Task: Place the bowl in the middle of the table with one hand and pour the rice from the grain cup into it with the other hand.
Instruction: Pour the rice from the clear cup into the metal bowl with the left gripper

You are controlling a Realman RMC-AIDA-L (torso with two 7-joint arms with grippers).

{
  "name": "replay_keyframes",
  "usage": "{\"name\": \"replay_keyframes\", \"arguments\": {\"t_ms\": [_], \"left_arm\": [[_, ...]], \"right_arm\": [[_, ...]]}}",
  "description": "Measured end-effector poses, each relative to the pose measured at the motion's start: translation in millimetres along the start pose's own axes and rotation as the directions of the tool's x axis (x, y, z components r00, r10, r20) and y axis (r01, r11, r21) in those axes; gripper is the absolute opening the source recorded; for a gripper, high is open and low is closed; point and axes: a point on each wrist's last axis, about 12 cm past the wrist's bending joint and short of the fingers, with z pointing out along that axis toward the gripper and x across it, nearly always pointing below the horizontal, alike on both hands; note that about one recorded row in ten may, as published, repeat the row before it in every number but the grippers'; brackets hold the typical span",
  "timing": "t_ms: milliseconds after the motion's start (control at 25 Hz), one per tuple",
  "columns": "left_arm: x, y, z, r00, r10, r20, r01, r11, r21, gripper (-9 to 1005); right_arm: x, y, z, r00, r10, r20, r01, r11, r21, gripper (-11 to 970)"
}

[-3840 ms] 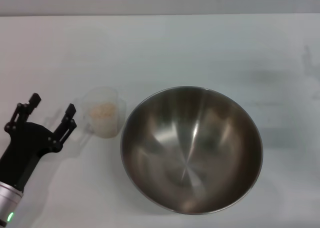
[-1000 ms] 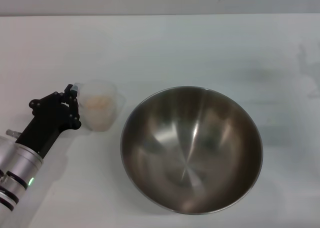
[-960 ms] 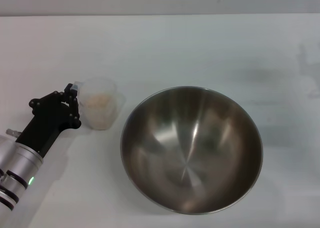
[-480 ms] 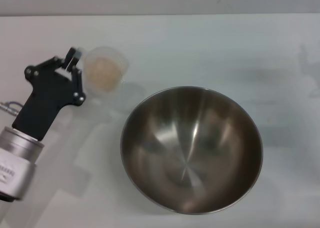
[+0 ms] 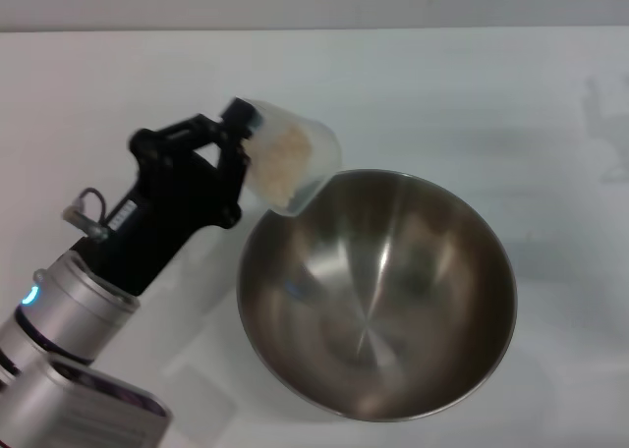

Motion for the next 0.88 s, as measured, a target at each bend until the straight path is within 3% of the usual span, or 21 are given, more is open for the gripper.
{"name": "replay_keyframes", "arguments": {"t_ms": [200, 360, 400, 480, 880], "left_arm": [[-6.9, -4.5, 3.6, 0.978, 0.189, 0.085, -0.192, 0.981, 0.030, 25], [-10.5, -7.6, 3.4, 0.933, 0.335, 0.132, -0.342, 0.939, 0.032, 25], [-10.5, -7.6, 3.4, 0.933, 0.335, 0.132, -0.342, 0.939, 0.032, 25], [-10.8, -8.5, 3.3, 0.881, 0.448, 0.152, -0.456, 0.890, 0.022, 26], [-11.7, -10.7, 3.3, 0.757, 0.623, 0.196, -0.634, 0.773, -0.004, 26]], "right_arm": [[0.1, 1.9, 5.2, 1.000, -0.002, -0.003, 0.002, 1.000, -0.007, 504], [1.8, 1.7, 8.4, 1.000, -0.003, -0.021, 0.003, 1.000, -0.004, 500], [2.2, 1.9, 9.2, 1.000, -0.002, -0.025, 0.002, 1.000, -0.004, 499], [2.6, 2.8, 11.4, 1.000, -0.001, -0.030, 0.001, 1.000, -0.006, 498], [2.6, 0.0, 17.7, 0.999, 0.000, -0.037, 0.001, 1.000, 0.015, 500]]}}
